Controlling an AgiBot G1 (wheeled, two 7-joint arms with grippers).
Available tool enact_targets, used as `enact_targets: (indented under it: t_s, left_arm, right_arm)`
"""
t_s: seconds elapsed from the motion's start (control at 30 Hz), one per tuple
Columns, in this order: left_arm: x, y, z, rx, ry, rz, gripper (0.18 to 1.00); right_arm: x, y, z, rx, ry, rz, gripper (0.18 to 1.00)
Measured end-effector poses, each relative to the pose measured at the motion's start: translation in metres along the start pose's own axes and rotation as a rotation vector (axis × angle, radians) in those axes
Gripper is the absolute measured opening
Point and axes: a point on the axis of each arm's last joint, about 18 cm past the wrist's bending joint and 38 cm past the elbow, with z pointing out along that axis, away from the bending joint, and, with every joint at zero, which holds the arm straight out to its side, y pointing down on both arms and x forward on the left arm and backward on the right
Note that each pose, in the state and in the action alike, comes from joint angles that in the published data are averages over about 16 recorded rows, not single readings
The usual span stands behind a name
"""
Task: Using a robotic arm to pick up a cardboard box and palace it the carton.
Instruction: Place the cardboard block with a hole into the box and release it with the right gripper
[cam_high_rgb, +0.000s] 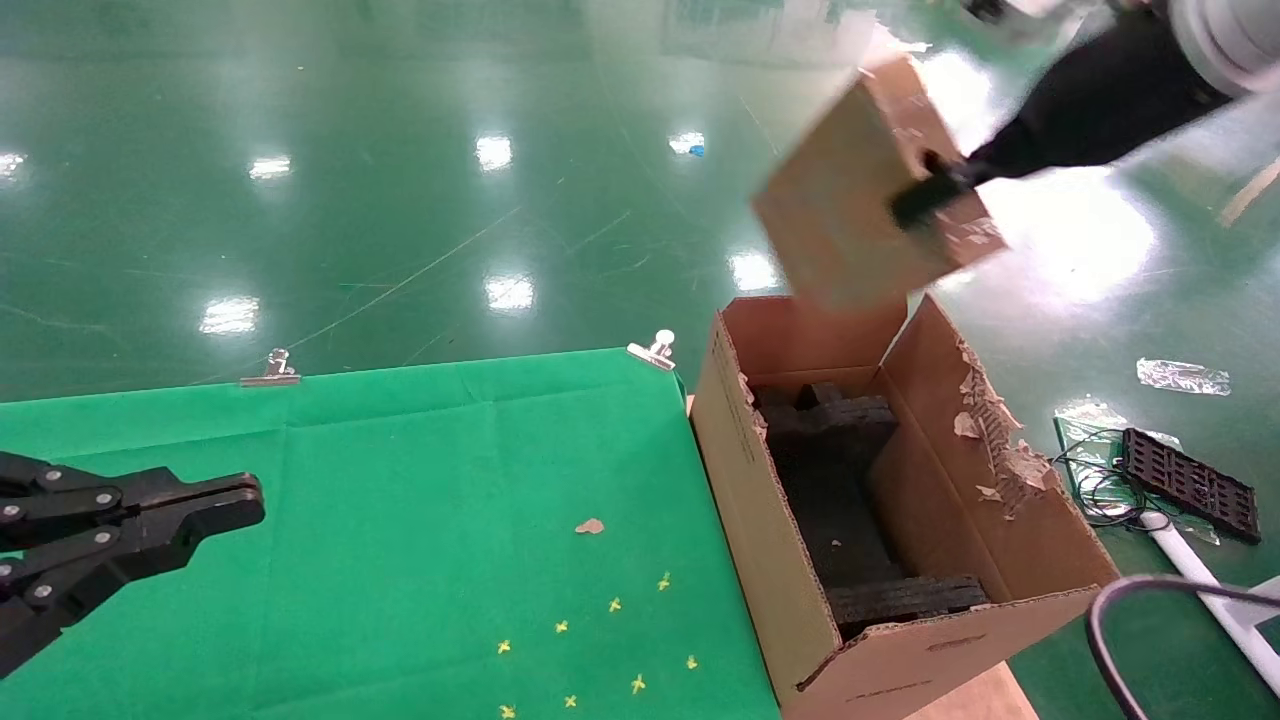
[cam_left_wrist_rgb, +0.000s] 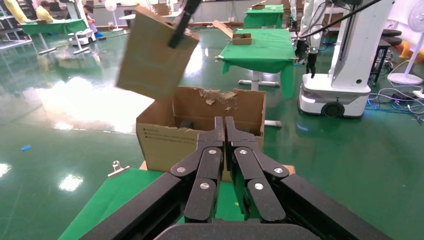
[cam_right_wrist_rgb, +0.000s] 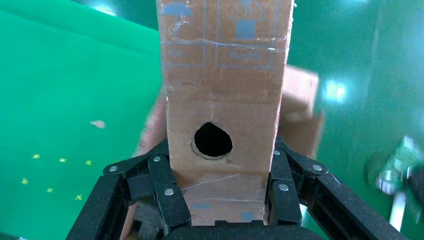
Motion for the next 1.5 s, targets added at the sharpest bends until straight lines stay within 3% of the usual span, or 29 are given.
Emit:
enact_targets:
  t_s: [0.37,0.7,1.1,1.5]
  left_arm:
    - [0.0,0.0,0.0,0.0,0.0,0.0,0.197]
    - [0.0,0.0,0.0,0.0,0.0,0.0,0.231]
    - [0.0,0.0,0.0,0.0,0.0,0.0,0.394]
    - [0.0,0.0,0.0,0.0,0.0,0.0,0.67]
  right_arm:
    - [0.042,0.067,0.041,-0.191,0.068,0.241,0.329]
    - [0.053,0.107,0.074,-0.31,0.112,0.315,0.328]
    - [0.056,0.135,0.11,-0.376,0.144,0.334,0.327]
    - [0.053,0.163,0.152,-0.391,0.149,0.348,0.325]
